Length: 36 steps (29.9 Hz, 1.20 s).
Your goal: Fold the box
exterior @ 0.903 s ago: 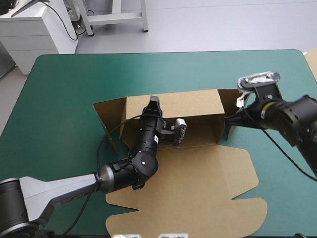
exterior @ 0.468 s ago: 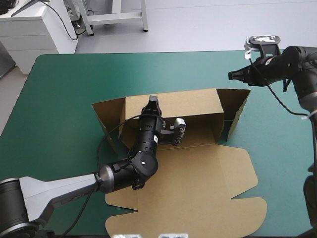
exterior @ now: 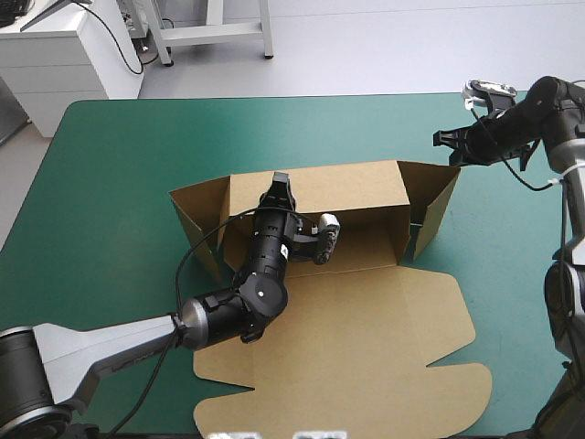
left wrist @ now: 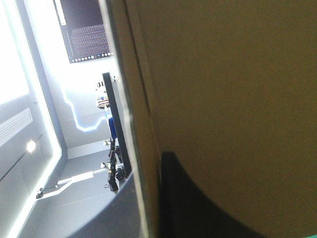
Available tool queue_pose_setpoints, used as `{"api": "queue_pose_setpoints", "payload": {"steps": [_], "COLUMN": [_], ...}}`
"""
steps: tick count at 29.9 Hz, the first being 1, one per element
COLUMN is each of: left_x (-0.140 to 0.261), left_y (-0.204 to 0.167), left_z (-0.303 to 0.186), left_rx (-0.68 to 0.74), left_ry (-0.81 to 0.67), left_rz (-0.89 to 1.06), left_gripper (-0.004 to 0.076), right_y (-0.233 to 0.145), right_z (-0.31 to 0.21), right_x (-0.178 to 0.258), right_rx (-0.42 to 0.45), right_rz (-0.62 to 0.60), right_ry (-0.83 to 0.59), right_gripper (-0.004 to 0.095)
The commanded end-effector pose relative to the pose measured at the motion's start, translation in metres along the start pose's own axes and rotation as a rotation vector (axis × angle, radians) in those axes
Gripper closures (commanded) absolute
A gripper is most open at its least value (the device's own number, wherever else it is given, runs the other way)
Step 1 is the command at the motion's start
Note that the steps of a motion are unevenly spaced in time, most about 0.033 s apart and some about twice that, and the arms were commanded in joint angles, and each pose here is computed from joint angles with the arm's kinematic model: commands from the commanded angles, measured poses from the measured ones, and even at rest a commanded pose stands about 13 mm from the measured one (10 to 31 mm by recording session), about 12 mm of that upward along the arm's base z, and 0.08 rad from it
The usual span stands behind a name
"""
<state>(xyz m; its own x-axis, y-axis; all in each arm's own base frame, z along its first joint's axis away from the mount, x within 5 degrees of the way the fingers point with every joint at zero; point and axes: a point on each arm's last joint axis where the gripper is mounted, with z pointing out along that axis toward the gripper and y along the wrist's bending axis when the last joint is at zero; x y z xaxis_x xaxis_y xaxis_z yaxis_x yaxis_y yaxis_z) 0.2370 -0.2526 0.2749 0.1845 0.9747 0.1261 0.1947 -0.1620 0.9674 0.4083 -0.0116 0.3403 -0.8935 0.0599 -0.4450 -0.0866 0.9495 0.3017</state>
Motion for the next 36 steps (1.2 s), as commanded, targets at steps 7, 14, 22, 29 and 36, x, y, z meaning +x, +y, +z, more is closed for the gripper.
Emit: {"api": "queue_pose_setpoints", "payload": {"steps": [7,14,22,29,36], "left_x": [0.009,0.009,0.009,0.009,0.008], "left_y": [0.015,0.015,0.015,0.015,0.015], "left_z": [0.0,0.0,0.0,0.0,0.0], "left_rx": [-0.047,-0.047,-0.047,-0.047,-0.042], "left_ry": [0.001,0.0,0.0,0.0,-0.011], "left_rz": [0.006,0.006,0.004,0.002,0.002], "left_gripper": [0.0731,0.0731,0.0731,0.0731,0.0731], "right_y": [0.014,0.019,0.03,0.036,0.035], "right_z": [-0.022,-0.016,-0.031,-0.01,-0.003], "right_x": [0.004,0.023,0.065,0.117,0.155], "right_rx": [-0.12,-0.197,-0.225,-0.315,-0.279], "right_rz": [-0.046,-0.068,-0.127,-0.218,-0.385], "right_ry": [-0.032,0.007,-0.044,-0.235,-0.45], "right_gripper": [0.0929,0.0929,0.0929,0.0929,0.0927]}}
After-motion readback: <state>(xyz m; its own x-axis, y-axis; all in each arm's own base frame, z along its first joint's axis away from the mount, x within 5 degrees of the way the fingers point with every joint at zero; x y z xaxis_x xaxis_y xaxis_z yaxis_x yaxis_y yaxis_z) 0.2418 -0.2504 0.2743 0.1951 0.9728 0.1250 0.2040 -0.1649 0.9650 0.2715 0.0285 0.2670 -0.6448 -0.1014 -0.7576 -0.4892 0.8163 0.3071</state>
